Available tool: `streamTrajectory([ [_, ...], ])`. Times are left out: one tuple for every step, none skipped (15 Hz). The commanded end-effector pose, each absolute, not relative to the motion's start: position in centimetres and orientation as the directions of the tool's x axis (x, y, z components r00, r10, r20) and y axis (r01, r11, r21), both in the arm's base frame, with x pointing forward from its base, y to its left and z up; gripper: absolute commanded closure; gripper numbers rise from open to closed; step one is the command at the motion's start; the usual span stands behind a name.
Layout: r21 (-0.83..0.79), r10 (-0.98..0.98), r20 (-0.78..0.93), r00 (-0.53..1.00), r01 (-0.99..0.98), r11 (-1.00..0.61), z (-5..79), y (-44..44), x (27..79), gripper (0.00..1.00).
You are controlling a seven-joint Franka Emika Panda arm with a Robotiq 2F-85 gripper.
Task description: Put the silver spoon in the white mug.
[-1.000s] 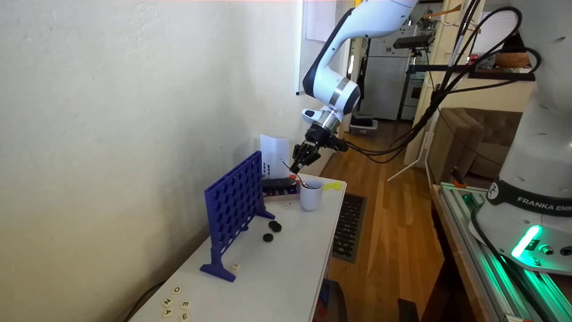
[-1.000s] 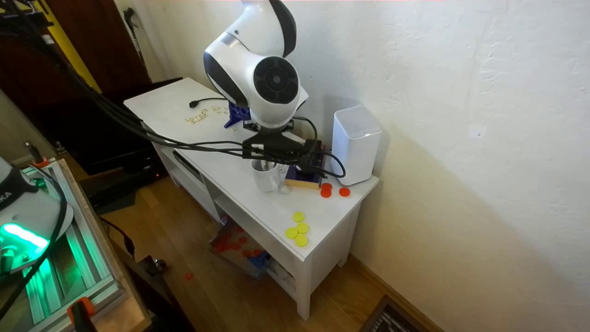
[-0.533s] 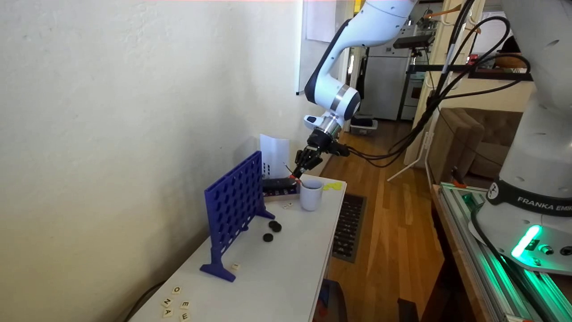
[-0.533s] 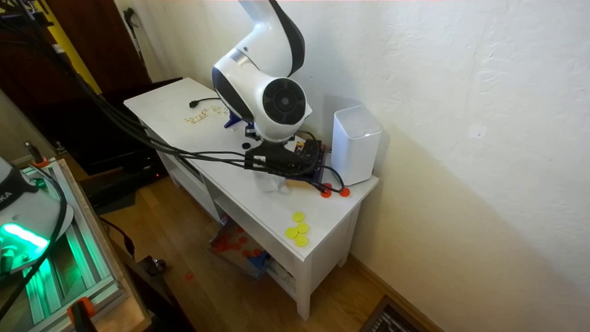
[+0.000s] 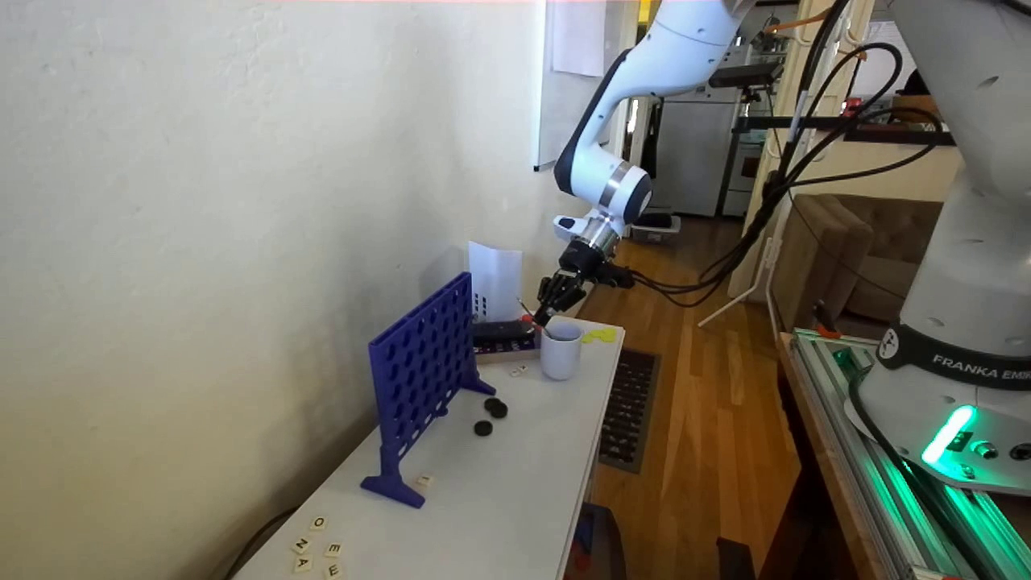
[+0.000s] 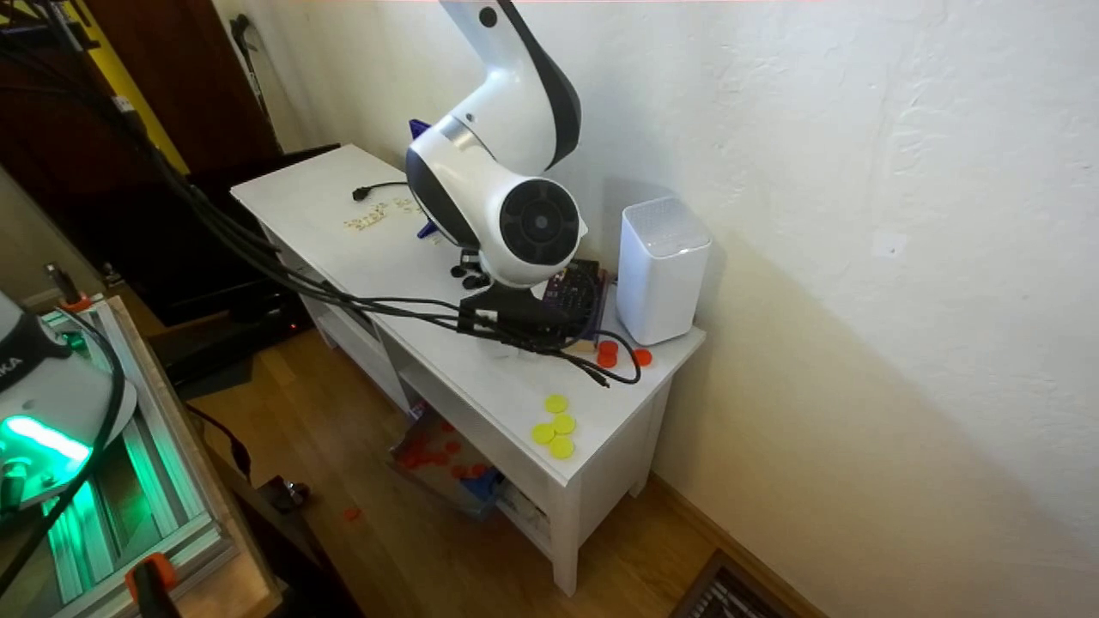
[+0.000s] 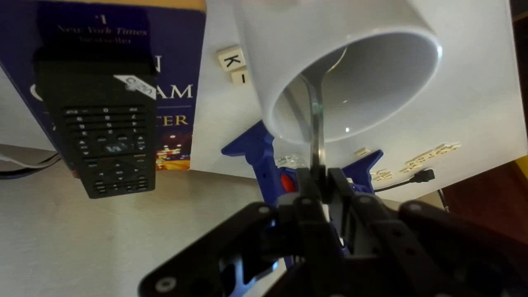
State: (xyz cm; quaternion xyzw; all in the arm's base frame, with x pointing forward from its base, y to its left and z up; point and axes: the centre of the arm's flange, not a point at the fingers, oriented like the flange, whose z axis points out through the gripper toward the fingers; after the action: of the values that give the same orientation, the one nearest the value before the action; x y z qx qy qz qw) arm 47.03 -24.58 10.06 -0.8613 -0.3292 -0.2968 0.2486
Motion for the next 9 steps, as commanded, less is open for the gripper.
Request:
streamTrajectory([
  [-0.253, 0.392, 0.695, 0.603, 0.715, -0.652, 8.41, -25.19, 47.54, 0.97],
  [-0.257, 0.389, 0.695, 0.605, 0.714, -0.651, 8.12, -25.18, 47.57, 0.97],
  [-0.262, 0.387, 0.696, 0.605, 0.715, -0.648, 7.88, -25.17, 47.62, 0.97],
  [-0.264, 0.384, 0.699, 0.604, 0.717, -0.645, 7.82, -25.15, 47.72, 0.97],
  [-0.265, 0.385, 0.700, 0.602, 0.718, -0.643, 7.81, -25.15, 47.83, 0.97],
  [-0.263, 0.387, 0.699, 0.601, 0.719, -0.643, 7.90, -25.09, 47.90, 0.97],
  [-0.261, 0.389, 0.697, 0.603, 0.718, -0.645, 7.95, -25.07, 47.94, 0.97],
  [-0.258, 0.394, 0.695, 0.602, 0.720, -0.645, 8.12, -25.03, 47.94, 0.61],
  [-0.254, 0.397, 0.695, 0.599, 0.721, -0.645, 8.25, -24.98, 47.89, 0.60],
])
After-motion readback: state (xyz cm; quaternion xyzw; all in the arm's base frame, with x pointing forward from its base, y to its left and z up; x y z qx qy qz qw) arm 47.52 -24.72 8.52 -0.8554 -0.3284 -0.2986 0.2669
